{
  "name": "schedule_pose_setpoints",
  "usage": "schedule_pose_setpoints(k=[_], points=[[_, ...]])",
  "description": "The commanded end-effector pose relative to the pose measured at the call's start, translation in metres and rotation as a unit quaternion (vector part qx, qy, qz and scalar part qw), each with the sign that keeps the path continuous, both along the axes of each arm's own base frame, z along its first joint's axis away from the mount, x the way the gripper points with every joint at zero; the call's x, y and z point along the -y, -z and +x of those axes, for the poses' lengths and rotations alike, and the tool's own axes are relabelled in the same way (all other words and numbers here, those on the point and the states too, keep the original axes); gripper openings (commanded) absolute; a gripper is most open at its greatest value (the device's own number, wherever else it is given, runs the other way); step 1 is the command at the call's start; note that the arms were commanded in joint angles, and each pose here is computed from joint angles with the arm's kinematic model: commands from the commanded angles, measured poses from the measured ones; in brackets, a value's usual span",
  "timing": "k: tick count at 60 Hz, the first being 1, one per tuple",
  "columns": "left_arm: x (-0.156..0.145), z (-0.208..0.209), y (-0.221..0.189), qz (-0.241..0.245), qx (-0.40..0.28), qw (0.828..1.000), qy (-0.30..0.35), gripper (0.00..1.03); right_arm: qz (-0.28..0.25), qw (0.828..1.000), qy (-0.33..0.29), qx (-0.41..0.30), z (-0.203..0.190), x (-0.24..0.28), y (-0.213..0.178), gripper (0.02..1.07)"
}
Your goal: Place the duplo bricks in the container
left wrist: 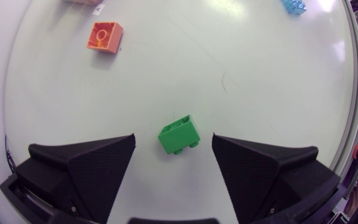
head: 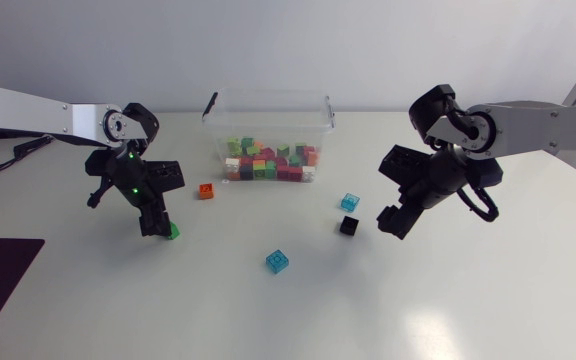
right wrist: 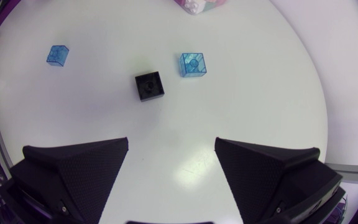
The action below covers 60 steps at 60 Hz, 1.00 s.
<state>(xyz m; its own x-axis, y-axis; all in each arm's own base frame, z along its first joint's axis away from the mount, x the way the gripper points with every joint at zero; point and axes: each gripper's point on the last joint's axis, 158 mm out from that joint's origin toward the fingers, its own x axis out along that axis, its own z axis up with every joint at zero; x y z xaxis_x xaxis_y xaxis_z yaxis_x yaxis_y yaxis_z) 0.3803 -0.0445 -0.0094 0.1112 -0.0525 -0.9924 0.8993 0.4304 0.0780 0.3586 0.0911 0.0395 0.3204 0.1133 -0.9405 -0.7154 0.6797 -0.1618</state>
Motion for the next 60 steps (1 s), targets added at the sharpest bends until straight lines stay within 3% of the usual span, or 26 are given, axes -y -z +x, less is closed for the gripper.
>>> schedule_pose_setpoints(k=[1, 16, 35, 60], points=[[0.002, 0.001, -0.008, 0.001, 0.002, 1.0, 0.013, 0.86, -0.009, 1.0, -0.012, -0.007, -0.001, -0.001, 0.004, 1.03], [0.003, 0.003, -0.019, -0.008, 0.007, 0.999, -0.049, 0.86, -0.011, 1.0, -0.008, -0.009, -0.005, 0.003, 0.009, 1.03], [0.012, -0.012, -0.001, 0.001, -0.003, 0.989, -0.149, 0.86, -0.012, 1.0, -0.008, -0.011, -0.01, 0.008, 0.019, 1.03], [0.002, -0.004, 0.005, 0.015, 0.019, 0.982, -0.188, 0.86, -0.011, 1.0, -0.009, -0.012, -0.02, 0.009, 0.03, 1.03]])
